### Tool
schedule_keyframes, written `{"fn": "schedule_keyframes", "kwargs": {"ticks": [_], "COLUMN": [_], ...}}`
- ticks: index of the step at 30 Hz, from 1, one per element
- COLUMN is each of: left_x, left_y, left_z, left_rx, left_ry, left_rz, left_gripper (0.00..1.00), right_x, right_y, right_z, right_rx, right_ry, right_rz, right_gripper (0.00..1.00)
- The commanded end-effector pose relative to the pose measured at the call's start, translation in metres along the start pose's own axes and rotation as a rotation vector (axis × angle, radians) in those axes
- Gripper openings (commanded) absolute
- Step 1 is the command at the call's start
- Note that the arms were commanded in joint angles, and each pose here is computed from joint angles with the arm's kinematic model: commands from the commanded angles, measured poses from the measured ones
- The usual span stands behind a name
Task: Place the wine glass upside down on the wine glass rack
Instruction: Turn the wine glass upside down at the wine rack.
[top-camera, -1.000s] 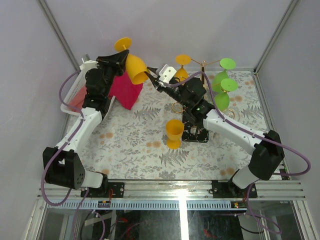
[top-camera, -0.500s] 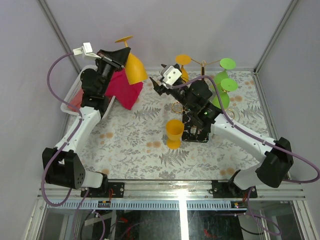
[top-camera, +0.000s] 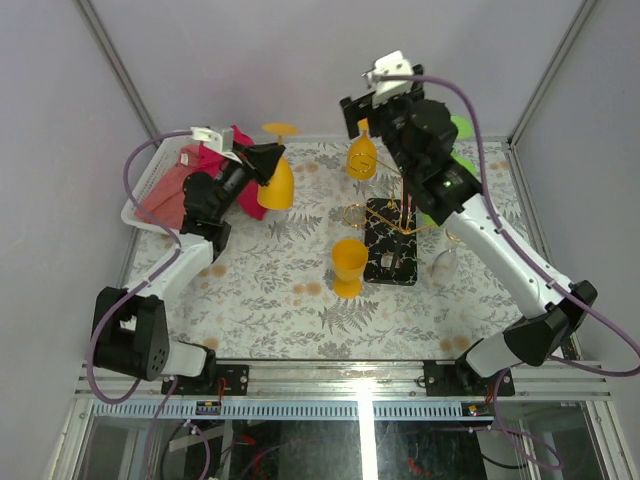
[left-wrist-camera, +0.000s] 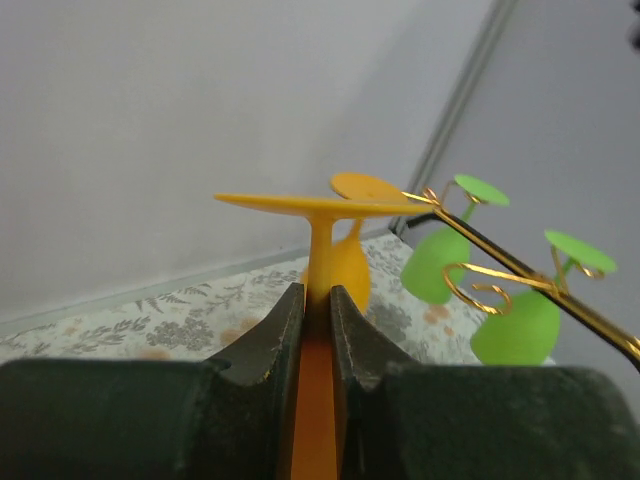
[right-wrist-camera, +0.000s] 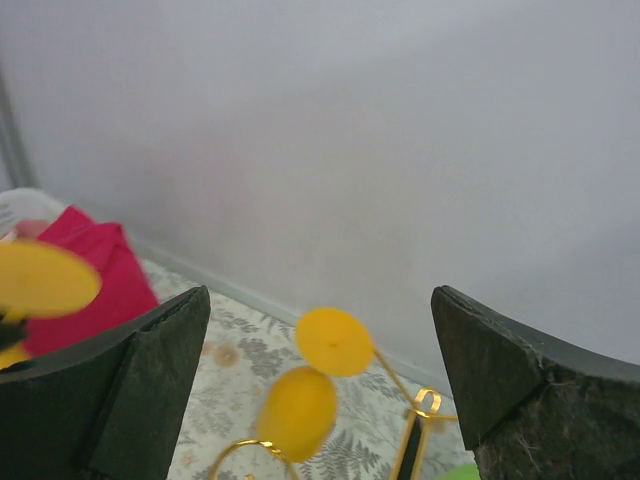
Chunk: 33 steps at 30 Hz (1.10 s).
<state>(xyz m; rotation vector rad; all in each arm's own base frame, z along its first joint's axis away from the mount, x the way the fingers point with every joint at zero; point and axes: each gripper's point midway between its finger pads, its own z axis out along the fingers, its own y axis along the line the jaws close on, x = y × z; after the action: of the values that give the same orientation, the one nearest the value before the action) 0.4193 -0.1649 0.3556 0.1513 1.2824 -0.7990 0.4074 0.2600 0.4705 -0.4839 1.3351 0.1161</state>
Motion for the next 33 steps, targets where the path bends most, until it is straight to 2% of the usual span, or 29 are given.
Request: {"fn": "schedule_keyframes", "kwargs": {"ticks": [1, 7, 12, 20, 33], "left_x": [-0.023, 0.007, 0.021, 0.048, 0.070], "left_y": [-0.057, -0.094, -0.104, -0.121, -0.142], "left_z": [-0.001, 0.000, 0.000, 0.011, 0.024], "left_rx": [0.215, 0.339, 0.383, 0.436, 0.533], "left_ry": [-0.138, -0.195, -0.208, -0.195, -0.201], "left_rz": [0.231, 0.296, 0.262, 0.249, 0.159], "left_gripper": [0.00, 0.00, 0.00, 0.00, 0.00], "right_x": [-0.003, 0.009, 0.012, 0.027, 0.031], "right_y": [-0.059, -0.091, -0.106, -0.106, -0.108], "right_z": [-0.010, -0.023, -0.032, -0.034, -0.037], "right_rx": [0.165, 0.255, 0.290, 0.284, 0.291], "right_ry": [0.057, 0.083, 0.087, 0.121, 0.133], "right_rz": [0.103, 0.067, 0.060, 0.041, 0.022], "right_gripper": [0.99, 0.99, 0.99, 0.99, 0.99]}}
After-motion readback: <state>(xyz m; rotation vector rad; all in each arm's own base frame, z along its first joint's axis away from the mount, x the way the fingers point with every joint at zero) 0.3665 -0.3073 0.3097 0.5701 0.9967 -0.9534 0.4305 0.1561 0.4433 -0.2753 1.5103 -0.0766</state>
